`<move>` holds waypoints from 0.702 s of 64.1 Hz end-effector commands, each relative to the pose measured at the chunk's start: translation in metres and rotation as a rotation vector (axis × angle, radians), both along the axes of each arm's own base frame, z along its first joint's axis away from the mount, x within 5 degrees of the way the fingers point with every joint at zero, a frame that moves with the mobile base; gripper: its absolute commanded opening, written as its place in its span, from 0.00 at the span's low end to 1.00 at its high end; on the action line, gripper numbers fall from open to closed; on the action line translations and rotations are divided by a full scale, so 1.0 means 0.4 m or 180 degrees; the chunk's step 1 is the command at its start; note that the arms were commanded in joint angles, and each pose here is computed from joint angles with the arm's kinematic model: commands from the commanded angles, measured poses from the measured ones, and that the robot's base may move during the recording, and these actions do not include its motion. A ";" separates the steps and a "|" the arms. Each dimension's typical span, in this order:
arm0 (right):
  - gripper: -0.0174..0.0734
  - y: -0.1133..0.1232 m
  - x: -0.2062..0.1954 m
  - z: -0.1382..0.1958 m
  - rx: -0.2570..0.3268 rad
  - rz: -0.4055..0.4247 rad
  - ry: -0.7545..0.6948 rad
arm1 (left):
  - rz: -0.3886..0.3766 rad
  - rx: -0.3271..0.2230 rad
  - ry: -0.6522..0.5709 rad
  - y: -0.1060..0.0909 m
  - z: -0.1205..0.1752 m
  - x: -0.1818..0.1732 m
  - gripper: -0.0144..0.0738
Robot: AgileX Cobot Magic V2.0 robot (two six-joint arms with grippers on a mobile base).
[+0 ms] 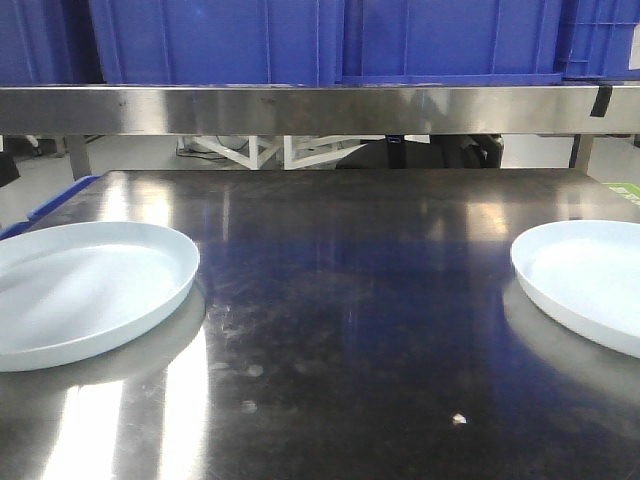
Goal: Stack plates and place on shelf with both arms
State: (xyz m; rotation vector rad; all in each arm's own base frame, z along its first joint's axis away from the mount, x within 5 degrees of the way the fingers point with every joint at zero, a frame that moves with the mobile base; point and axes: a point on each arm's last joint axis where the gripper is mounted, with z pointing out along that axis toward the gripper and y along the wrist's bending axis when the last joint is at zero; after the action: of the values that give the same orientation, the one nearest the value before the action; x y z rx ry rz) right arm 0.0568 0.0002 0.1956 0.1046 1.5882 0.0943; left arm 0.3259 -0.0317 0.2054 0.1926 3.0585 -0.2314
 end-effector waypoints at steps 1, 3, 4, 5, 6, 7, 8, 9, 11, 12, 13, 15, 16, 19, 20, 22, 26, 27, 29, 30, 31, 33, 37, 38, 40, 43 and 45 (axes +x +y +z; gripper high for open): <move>0.24 -0.004 -0.004 0.024 -0.0050 -0.0062 -0.0360 | 0.0060 -0.0068 -0.0219 -0.002 0.053 0.005 0.53; 0.24 -0.004 -0.004 0.024 -0.0050 -0.0062 -0.0360 | 0.0060 -0.0068 -0.0219 -0.002 0.053 0.005 0.53; 0.24 -0.004 -0.004 0.024 -0.0050 -0.0062 -0.0360 | 0.0060 -0.0068 -0.0219 -0.002 0.053 0.005 0.53; 0.24 -0.004 -0.004 0.024 -0.0050 -0.0062 -0.0360 | 0.0059 -0.0069 -0.0214 -0.002 0.052 0.005 0.53; 0.24 -0.004 -0.004 0.024 -0.0050 -0.0062 -0.0360 | 0.0059 -0.0069 -0.0213 -0.002 0.052 0.005 0.53; 0.24 -0.004 -0.004 0.024 -0.0050 -0.0062 -0.0360 | 0.0058 -0.0069 -0.0204 -0.002 0.052 0.004 0.53; 0.24 -0.004 -0.004 0.024 -0.0050 -0.0062 -0.0360 | 0.0057 -0.0069 -0.0196 -0.002 0.052 0.003 0.53; 0.24 -0.004 -0.004 0.024 -0.0050 -0.0062 -0.0360 | 0.0057 -0.0069 -0.0196 -0.002 0.052 0.003 0.53; 0.24 -0.004 -0.004 0.024 -0.0050 -0.0062 -0.0360 | 0.0057 -0.0069 -0.0196 -0.002 0.052 0.003 0.53; 0.24 -0.004 -0.004 0.024 -0.0050 -0.0062 -0.0360 | 0.0056 -0.0069 -0.0191 -0.002 0.052 0.003 0.53; 0.24 -0.004 -0.004 0.024 -0.0050 -0.0062 -0.0360 | 0.0056 -0.0069 -0.0191 -0.002 0.052 0.003 0.53; 0.24 -0.004 -0.004 0.024 -0.0050 -0.0062 -0.0360 | 0.0056 -0.0069 -0.0191 -0.002 0.052 0.003 0.53; 0.24 -0.004 -0.004 0.024 -0.0050 -0.0062 -0.0360 | 0.0056 -0.0069 -0.0191 -0.002 0.052 0.003 0.53; 0.24 -0.004 -0.004 0.024 -0.0050 -0.0062 -0.0360 | 0.0056 -0.0069 -0.0191 -0.002 0.052 0.003 0.53; 0.24 -0.004 -0.004 0.024 -0.0050 -0.0062 -0.0360 | 0.0056 -0.0069 -0.0191 -0.002 0.052 0.003 0.53; 0.24 -0.004 -0.004 0.024 -0.0050 -0.0062 -0.0360 | 0.0056 -0.0069 -0.0191 -0.002 0.052 0.003 0.53; 0.24 -0.004 -0.004 0.024 -0.0050 -0.0062 -0.0360 | 0.0056 -0.0069 -0.0191 -0.002 0.052 0.003 0.53; 0.24 -0.004 -0.004 0.024 -0.0050 -0.0062 -0.0360 | 0.0056 -0.0069 -0.0191 -0.002 0.052 0.003 0.53; 0.24 -0.004 -0.004 0.024 -0.0050 -0.0062 -0.0360 | 0.0054 -0.0069 -0.0182 -0.002 0.052 0.002 0.53; 0.24 -0.004 -0.004 0.024 -0.0050 -0.0062 -0.0360 | 0.0056 -0.0075 -0.0175 -0.002 0.052 0.002 0.53; 0.24 -0.004 -0.004 0.024 -0.0050 -0.0062 -0.0360 | 0.0056 -0.0076 -0.0175 -0.002 0.052 0.002 0.53; 0.24 -0.004 -0.004 0.024 -0.0050 -0.0062 -0.0360 | 0.0055 -0.0088 -0.0169 -0.003 0.052 0.001 0.53; 0.24 -0.004 -0.004 0.024 -0.0050 -0.0062 -0.0360 | 0.0054 -0.0096 -0.0142 -0.004 0.052 0.000 0.53; 0.24 -0.004 -0.004 0.024 -0.0050 -0.0062 -0.0360 | 0.0053 -0.0096 -0.0134 -0.004 0.052 -0.001 0.53; 0.24 -0.004 -0.004 0.024 -0.0050 -0.0062 -0.0360 | 0.0049 -0.0097 -0.0113 -0.004 0.052 -0.003 0.53; 0.24 -0.004 -0.004 0.024 -0.0050 -0.0062 -0.0360 | 0.0046 -0.0098 -0.0092 -0.004 0.052 -0.004 0.53; 0.24 -0.004 -0.004 0.024 -0.0050 -0.0062 -0.0360 | 0.0044 -0.0098 -0.0084 -0.004 0.052 -0.005 0.52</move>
State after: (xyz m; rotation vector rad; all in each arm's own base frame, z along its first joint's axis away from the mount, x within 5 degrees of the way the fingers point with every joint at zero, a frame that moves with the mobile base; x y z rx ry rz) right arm 0.0568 0.0002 0.1956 0.1046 1.5882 0.0943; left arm 0.3238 -0.0324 0.2056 0.1882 3.0821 -0.2468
